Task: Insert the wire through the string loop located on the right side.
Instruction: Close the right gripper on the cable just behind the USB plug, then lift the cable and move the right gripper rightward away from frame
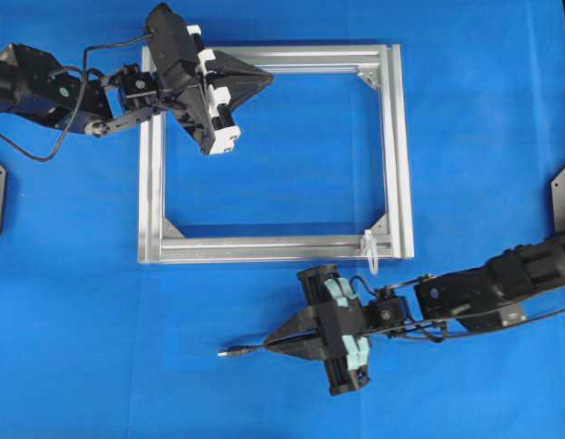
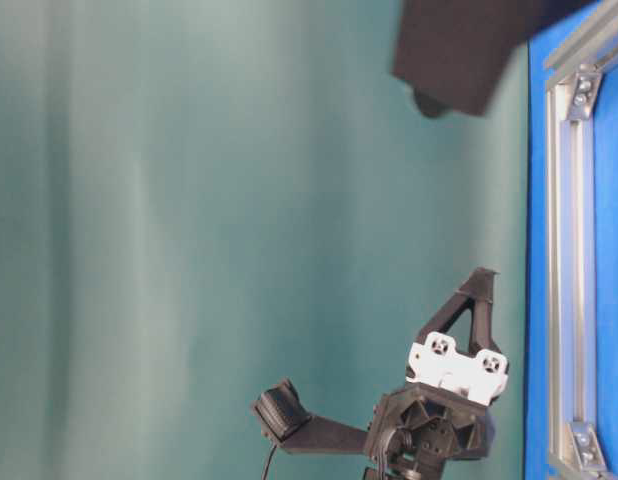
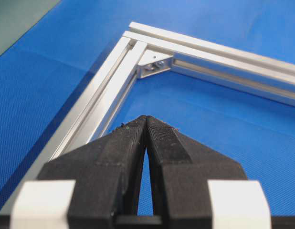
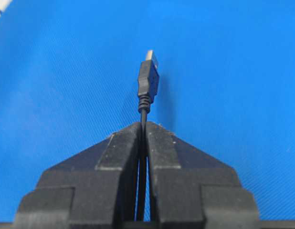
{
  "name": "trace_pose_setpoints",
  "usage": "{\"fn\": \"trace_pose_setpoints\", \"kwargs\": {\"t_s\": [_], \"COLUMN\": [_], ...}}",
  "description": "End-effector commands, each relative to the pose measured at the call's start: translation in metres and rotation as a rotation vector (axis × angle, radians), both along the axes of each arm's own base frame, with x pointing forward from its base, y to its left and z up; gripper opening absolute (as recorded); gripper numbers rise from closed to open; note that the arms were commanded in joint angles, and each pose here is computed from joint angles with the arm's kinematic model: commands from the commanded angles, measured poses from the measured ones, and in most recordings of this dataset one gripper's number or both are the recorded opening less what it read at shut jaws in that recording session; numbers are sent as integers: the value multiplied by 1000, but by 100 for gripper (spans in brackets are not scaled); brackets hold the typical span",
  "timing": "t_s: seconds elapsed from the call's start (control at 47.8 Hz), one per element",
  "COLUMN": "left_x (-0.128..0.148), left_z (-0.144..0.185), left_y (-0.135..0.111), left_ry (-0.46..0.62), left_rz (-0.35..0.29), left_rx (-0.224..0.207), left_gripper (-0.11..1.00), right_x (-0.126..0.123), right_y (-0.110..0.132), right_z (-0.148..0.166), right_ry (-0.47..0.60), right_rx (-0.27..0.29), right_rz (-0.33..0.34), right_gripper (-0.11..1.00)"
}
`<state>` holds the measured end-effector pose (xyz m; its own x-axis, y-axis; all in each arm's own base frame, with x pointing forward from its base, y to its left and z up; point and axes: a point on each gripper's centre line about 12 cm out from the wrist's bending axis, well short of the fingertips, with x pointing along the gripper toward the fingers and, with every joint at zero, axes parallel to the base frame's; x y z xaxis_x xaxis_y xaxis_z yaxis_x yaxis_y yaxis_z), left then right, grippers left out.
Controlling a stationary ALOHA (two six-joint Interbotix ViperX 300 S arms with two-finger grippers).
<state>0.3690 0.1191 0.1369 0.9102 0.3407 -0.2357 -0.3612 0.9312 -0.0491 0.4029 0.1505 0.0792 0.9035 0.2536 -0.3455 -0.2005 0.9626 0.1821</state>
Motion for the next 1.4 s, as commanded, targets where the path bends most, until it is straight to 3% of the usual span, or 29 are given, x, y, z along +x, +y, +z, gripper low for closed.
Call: {"fn": "trace_pose_setpoints", "kwargs": {"t_s": [0.0,0.293,1.381], "left_x": [2,2,3], "left_z": [16,17,17], "left_y": [2,2,2], "left_ry": [-43,-46,-47], "left_rz": [0,0,0], "left_rx": [17,18,20], "left_gripper": [0,0,0], "right_x": [-1,-10,-11], "right_y": [2,0,0], "right_z": [32,73,71], "right_ry": [-70,-84,-76], "right_rx": [23,29,13], "right_rz": [8,21,27], "right_gripper": [-3,-3,-3]}}
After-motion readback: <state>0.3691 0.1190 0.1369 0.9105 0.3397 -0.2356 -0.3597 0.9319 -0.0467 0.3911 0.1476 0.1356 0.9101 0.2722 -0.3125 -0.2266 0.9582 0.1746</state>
